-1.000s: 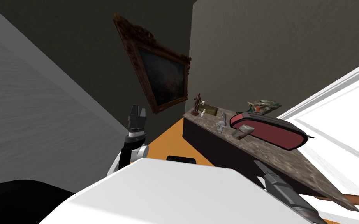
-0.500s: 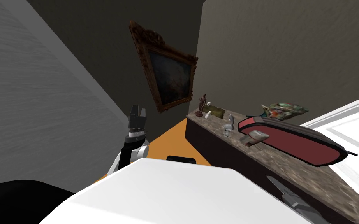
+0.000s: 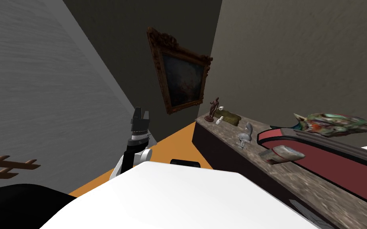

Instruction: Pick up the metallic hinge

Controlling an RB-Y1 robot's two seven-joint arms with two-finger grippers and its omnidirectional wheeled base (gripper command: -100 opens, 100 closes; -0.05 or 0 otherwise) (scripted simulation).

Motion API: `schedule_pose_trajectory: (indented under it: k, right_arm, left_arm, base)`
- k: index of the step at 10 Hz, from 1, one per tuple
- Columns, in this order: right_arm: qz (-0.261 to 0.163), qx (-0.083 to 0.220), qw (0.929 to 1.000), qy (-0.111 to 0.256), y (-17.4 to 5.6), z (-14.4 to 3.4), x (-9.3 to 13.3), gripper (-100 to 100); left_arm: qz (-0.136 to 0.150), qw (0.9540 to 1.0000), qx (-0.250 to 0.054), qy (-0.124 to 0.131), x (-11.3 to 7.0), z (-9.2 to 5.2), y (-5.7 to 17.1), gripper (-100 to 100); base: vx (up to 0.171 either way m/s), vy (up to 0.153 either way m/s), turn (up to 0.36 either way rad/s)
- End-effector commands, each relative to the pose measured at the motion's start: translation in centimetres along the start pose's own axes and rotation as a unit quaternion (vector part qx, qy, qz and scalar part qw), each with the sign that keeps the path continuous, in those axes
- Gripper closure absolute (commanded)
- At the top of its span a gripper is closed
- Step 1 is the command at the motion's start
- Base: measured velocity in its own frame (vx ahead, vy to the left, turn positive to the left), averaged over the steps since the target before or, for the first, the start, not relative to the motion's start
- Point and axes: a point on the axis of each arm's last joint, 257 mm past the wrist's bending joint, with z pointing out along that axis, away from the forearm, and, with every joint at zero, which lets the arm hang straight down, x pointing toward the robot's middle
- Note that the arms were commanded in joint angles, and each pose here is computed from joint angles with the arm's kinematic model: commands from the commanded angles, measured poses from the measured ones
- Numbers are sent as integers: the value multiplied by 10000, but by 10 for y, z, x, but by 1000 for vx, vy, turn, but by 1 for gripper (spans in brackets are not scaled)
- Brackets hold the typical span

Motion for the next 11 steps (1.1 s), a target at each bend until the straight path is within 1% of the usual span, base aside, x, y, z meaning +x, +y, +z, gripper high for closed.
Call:
schedule_pose_trajectory:
  k: [1,2,4,5,6,8,9,11]
  right_arm:
    - [-60,360,9993,38,-20,-8,-4,-100]
    - [-63,417,9991,40,-24,-11,-4,-100]
    - [-158,964,9951,118,-50,-25,-9,-100]
    - [-161,1012,9947,120,-54,-27,-9,-100]
    - [-203,1279,9914,165,-67,-35,-11,-100]
    - [-269,1750,9838,265,-89,-49,-11,-100]
    - [-277,1957,9798,301,-99,-56,-11,-100]
    - [-322,2304,9716,429,-115,-67,-7,-100]
  left_arm:
    - [0,10000,0,0,0,0,0,0]
    - [-1,10000,0,0,0,0,0,0]
    - [0,10000,0,0,0,0,0,0]
    - [0,10000,0,0,0,0,0,0]
    - [1,10000,0,0,0,0,0,0]
    - [0,10000,0,0,0,0,0,0]
    - [1,10000,0,1,0,0,0,0]
    - [2,10000,-1,1,0,0,0,0]
  base:
    - [29,-32,269]
    - [27,-30,184]
    - [49,-69,349]
    - [43,-71,197]
    - [59,-50,303]
    - [77,-108,416]
    - [88,-135,530]
    - [126,-174,325]
